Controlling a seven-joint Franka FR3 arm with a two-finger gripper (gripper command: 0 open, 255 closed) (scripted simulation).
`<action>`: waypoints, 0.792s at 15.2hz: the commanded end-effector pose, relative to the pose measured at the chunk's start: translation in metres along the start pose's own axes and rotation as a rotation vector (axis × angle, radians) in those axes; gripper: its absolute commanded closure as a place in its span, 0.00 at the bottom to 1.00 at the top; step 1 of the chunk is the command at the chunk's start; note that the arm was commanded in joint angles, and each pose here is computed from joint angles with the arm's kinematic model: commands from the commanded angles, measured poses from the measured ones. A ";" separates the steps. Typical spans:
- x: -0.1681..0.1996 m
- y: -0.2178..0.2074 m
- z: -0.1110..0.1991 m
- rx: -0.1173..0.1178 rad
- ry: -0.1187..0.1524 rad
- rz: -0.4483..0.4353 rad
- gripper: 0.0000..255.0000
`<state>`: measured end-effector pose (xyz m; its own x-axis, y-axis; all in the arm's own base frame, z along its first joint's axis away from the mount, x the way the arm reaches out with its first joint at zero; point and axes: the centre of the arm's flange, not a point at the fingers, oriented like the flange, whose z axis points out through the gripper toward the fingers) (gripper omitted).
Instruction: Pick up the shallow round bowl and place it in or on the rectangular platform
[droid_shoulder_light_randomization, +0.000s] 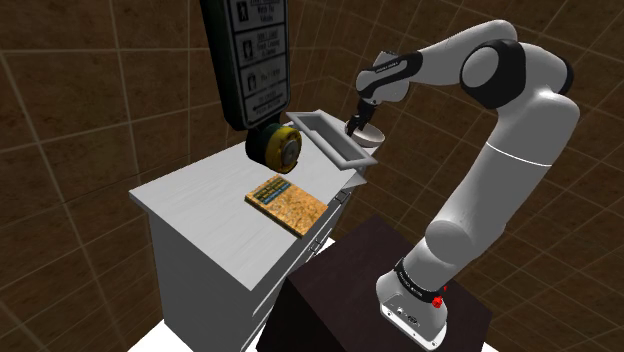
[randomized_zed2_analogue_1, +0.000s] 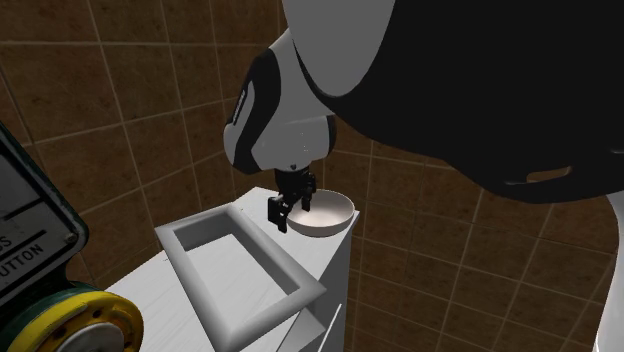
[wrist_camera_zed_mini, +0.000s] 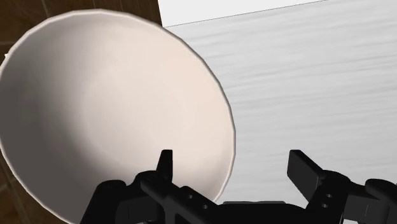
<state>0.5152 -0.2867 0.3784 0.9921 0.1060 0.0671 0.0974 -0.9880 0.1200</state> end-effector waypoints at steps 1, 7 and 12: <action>0.000 0.000 0.001 0.000 0.000 0.000 0.00; 0.000 0.000 0.001 0.000 0.000 0.000 1.00; 0.000 0.000 0.001 0.000 0.000 0.000 1.00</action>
<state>0.5155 -0.2865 0.3782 0.9920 0.1061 0.0680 0.0974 -0.9879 0.1204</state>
